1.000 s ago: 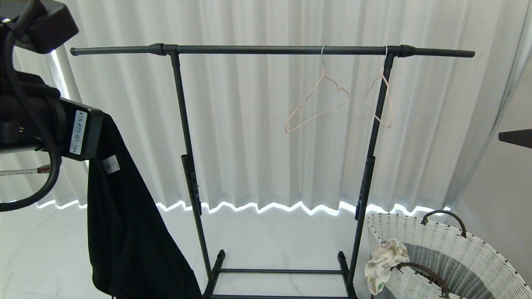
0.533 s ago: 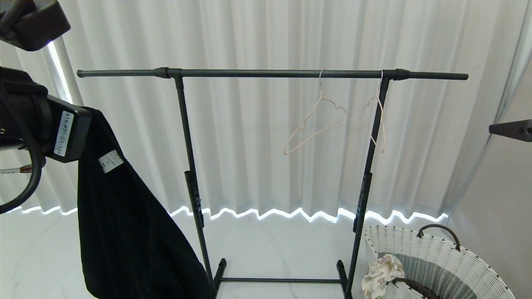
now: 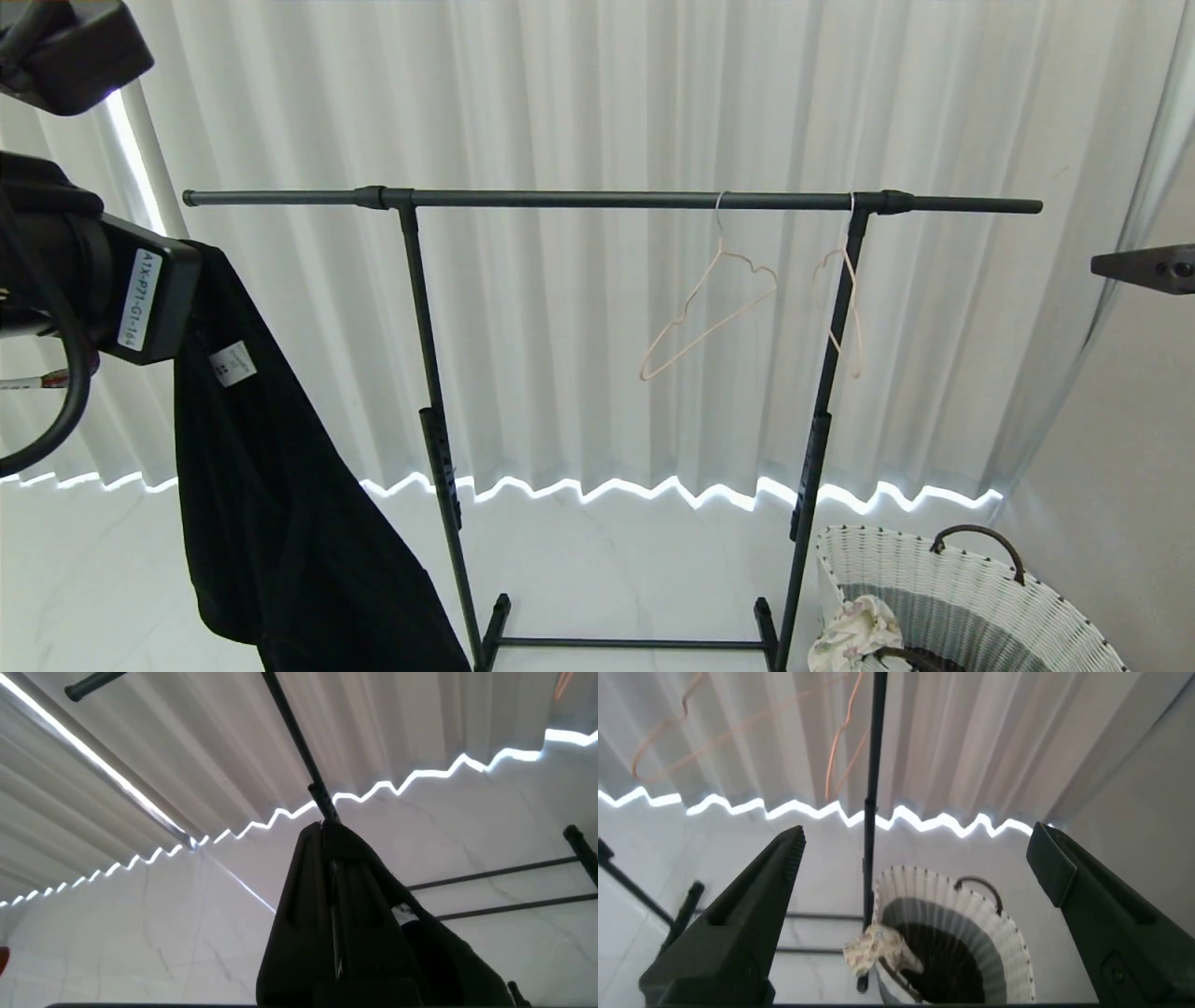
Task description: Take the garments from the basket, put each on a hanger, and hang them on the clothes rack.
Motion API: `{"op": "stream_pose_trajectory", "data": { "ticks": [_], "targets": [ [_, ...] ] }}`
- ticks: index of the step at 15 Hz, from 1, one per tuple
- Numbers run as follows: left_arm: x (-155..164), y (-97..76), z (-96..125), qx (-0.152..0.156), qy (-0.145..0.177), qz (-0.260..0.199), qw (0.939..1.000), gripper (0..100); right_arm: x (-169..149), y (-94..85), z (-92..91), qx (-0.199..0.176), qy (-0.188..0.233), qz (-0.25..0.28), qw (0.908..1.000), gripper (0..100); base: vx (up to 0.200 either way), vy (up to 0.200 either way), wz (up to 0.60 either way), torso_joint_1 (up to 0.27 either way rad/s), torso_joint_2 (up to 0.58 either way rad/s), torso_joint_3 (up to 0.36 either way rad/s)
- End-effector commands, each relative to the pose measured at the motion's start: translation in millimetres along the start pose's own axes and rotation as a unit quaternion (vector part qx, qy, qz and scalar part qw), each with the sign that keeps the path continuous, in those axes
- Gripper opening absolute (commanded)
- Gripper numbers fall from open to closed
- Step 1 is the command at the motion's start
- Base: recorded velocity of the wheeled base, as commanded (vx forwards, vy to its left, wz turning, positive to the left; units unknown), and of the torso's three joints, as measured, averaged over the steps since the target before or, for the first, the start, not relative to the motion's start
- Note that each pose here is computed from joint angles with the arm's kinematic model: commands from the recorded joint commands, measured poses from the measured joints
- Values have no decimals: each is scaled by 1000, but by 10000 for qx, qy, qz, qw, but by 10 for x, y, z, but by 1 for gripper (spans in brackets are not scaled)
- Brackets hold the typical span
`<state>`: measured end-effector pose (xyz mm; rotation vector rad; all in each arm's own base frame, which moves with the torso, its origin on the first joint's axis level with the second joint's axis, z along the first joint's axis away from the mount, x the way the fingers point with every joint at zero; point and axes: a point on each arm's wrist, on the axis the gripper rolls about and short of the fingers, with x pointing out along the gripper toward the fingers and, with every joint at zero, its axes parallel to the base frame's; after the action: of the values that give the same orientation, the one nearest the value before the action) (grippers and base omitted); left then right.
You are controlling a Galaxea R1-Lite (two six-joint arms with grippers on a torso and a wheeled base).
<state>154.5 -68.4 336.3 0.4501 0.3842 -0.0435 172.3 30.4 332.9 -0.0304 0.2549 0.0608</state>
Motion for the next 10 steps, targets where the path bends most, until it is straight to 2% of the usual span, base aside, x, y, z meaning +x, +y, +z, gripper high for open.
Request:
{"op": "stream_pose_trajectory", "data": {
  "ticks": [1,10],
  "targets": [
    [-1,1,0,8,-3,-3,10000,0,55,8,11,2,-24,10,10000,100,0,0,0,0,0,0],
    [-12,3,0,12,-23,-21,10000,0,166,32,43,-6,-54,86,9999,100,200,0,0,4,0,0]
  ]
}}
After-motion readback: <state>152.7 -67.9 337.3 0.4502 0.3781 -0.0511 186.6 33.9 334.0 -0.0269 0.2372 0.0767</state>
